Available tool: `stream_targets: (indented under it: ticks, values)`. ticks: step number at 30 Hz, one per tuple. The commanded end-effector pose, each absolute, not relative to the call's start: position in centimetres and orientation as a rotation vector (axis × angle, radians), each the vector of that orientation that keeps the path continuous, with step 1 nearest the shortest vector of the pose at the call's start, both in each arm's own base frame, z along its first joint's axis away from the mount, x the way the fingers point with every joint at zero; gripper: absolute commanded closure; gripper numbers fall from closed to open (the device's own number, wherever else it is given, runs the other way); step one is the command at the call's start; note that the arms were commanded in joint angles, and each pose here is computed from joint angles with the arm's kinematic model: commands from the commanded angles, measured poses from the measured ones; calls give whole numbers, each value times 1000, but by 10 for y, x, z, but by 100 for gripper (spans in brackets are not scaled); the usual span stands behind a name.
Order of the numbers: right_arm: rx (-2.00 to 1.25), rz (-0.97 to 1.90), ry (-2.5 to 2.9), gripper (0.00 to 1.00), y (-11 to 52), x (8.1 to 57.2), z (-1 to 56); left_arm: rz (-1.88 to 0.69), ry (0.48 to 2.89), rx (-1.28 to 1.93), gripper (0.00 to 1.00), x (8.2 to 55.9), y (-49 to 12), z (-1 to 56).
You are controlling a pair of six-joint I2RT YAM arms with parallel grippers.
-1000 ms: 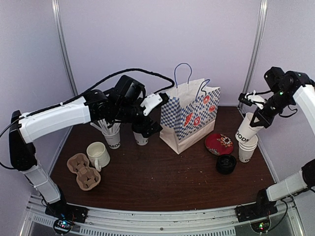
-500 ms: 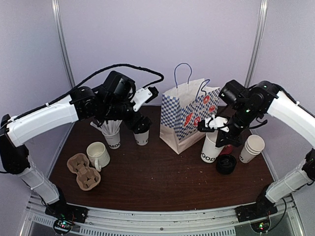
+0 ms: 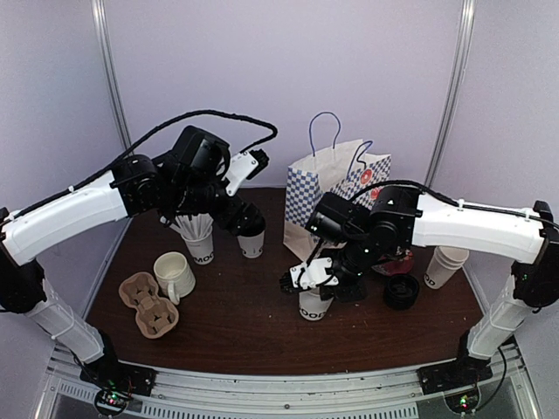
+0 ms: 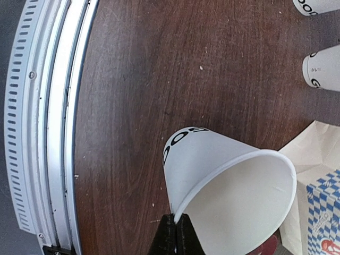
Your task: Pack the takeout coffee
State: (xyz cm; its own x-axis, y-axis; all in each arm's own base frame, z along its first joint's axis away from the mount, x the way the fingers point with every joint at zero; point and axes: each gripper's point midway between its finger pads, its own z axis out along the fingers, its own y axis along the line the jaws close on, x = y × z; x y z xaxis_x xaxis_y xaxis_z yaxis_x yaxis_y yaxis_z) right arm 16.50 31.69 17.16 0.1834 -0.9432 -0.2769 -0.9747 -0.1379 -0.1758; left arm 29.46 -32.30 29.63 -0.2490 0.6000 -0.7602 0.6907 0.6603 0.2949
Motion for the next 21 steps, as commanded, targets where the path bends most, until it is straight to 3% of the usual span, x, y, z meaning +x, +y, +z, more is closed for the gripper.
stream_targets:
  ticks: [1,13,21]
  values:
    - [-2092,121,1750,100,347,172,171,-140,1922,959,9,291,-316,312]
    - [-2190,76,1766,94,367,165,131,-115,1921,953,9,287,-306,310]
    - [-2241,47,1768,69,363,151,124,-109,1918,957,9,287,-304,308]
